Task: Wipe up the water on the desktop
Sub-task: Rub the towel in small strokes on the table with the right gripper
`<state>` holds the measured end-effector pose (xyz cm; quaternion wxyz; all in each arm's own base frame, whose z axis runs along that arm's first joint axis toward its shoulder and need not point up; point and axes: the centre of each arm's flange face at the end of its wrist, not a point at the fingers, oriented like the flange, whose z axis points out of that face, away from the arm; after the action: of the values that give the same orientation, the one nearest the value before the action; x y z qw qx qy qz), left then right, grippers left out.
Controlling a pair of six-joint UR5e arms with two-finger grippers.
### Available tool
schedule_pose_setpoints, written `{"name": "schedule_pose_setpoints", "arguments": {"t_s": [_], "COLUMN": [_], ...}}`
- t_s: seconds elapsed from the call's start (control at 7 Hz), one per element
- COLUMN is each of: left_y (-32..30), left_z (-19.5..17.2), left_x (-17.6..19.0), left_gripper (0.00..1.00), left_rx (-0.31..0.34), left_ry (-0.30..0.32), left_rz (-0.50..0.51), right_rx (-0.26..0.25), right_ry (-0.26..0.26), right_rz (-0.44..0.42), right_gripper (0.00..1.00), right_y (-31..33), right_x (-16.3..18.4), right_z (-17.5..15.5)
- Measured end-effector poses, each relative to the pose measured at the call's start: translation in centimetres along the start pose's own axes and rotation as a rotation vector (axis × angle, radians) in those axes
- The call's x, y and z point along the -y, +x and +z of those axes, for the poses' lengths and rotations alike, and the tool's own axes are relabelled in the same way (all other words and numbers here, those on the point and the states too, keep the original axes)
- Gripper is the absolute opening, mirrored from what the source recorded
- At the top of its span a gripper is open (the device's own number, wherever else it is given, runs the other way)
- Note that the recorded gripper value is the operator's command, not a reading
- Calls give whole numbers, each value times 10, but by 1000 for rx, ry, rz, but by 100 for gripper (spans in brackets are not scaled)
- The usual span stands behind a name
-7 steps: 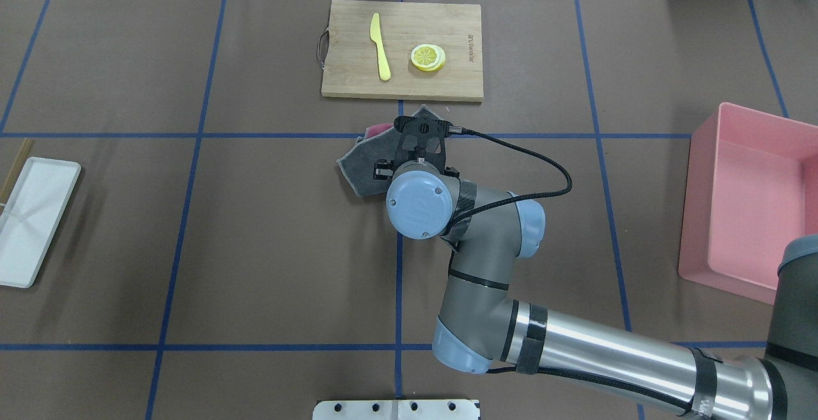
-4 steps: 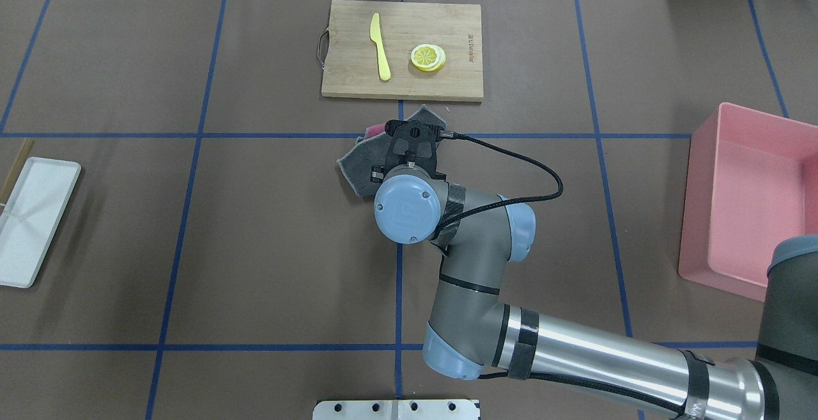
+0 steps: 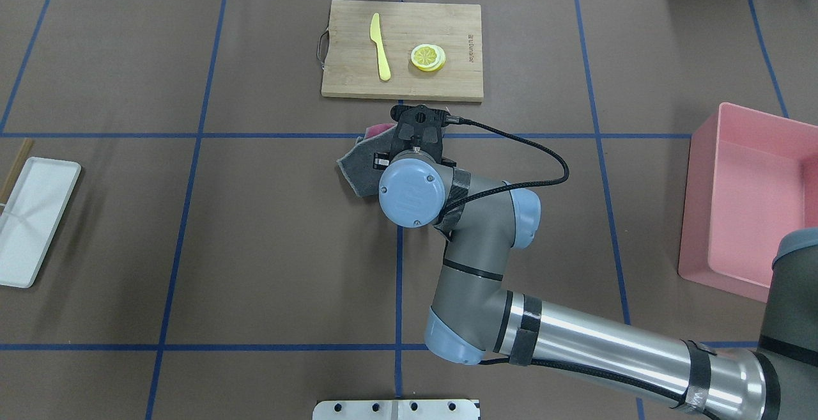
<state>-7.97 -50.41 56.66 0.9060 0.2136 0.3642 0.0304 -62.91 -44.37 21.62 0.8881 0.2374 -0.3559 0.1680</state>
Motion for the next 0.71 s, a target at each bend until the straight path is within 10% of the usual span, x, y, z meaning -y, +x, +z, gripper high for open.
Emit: {"name": "schedule_pose_setpoints", "arguments": {"t_s": [0.29,0.71], "left_y": [0,-3], "left_z": [0,3], "left_x": [0,1], "left_gripper": [98,98], "left_rx": [0,1], "left_ry": [1,-4], "left_rz": [0,-3], "right_rx": [-6,-18], "right_ry": [-13,-22], "right_rz": [-8,-19], "right_gripper": [60,21], "right_y": [0,0], "right_x": [-15,-25], "right_z": [3,10]}}
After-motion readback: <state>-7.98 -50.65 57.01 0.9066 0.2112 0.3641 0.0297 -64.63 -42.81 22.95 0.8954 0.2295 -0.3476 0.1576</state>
